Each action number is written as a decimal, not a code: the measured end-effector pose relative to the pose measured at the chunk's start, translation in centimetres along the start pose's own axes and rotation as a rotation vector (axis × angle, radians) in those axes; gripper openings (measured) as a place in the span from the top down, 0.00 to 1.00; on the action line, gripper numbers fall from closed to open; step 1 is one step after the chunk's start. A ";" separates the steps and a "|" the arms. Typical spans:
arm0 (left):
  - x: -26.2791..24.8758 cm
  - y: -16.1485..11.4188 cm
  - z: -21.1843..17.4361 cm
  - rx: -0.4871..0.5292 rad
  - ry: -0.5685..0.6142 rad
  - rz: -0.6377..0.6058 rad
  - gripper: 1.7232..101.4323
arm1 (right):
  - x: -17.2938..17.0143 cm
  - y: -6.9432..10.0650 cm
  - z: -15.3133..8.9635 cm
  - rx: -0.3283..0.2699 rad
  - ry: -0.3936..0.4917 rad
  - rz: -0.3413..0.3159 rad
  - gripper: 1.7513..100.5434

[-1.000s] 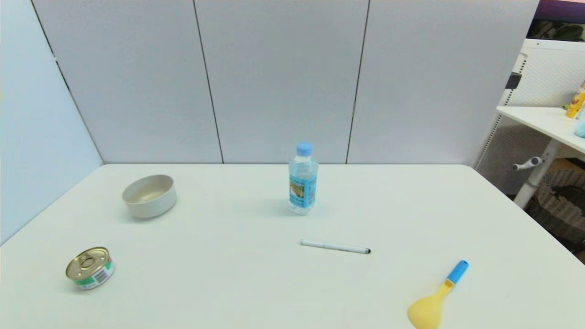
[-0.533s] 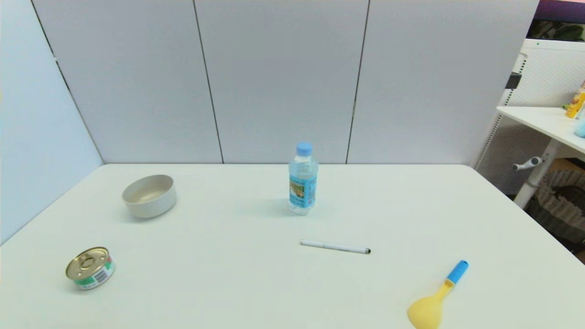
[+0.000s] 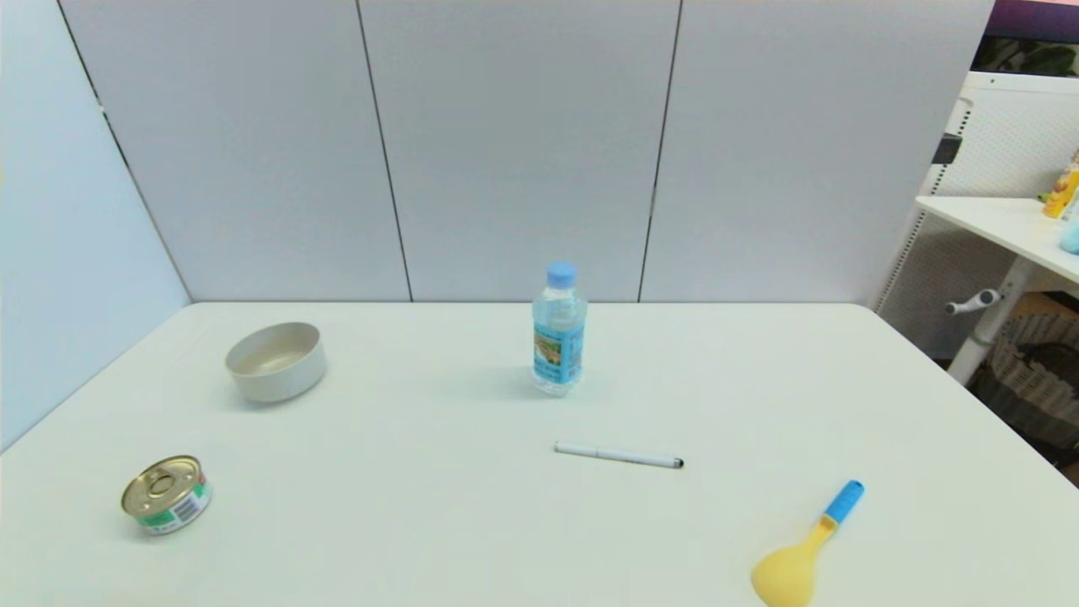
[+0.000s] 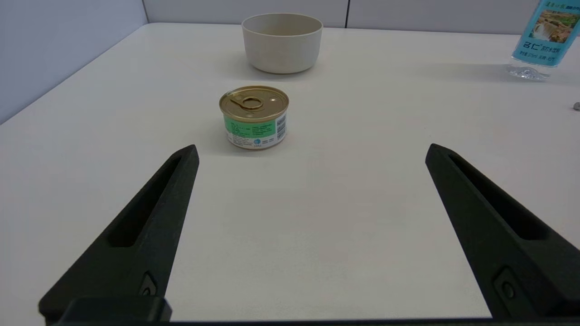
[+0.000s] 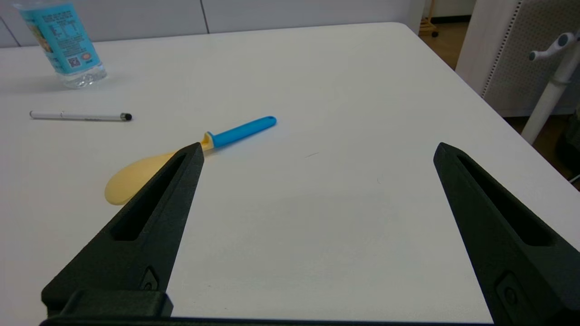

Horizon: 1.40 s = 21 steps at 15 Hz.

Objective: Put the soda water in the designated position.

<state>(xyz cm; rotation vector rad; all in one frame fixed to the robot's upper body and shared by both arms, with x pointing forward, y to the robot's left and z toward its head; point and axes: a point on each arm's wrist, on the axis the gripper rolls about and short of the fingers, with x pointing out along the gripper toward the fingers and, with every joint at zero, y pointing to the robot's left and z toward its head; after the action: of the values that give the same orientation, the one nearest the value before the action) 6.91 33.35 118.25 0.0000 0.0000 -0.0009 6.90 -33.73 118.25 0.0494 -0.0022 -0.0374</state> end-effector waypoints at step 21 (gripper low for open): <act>13.4 -3.1 25.8 0.115 -0.034 -0.279 0.00 | 0.0 0.0 0.0 0.000 0.000 0.000 0.00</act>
<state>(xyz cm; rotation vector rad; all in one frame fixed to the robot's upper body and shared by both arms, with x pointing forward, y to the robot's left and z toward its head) 20.28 30.22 144.09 0.1148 -0.0339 -0.2799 6.90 -33.73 118.25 0.0496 -0.0022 -0.0370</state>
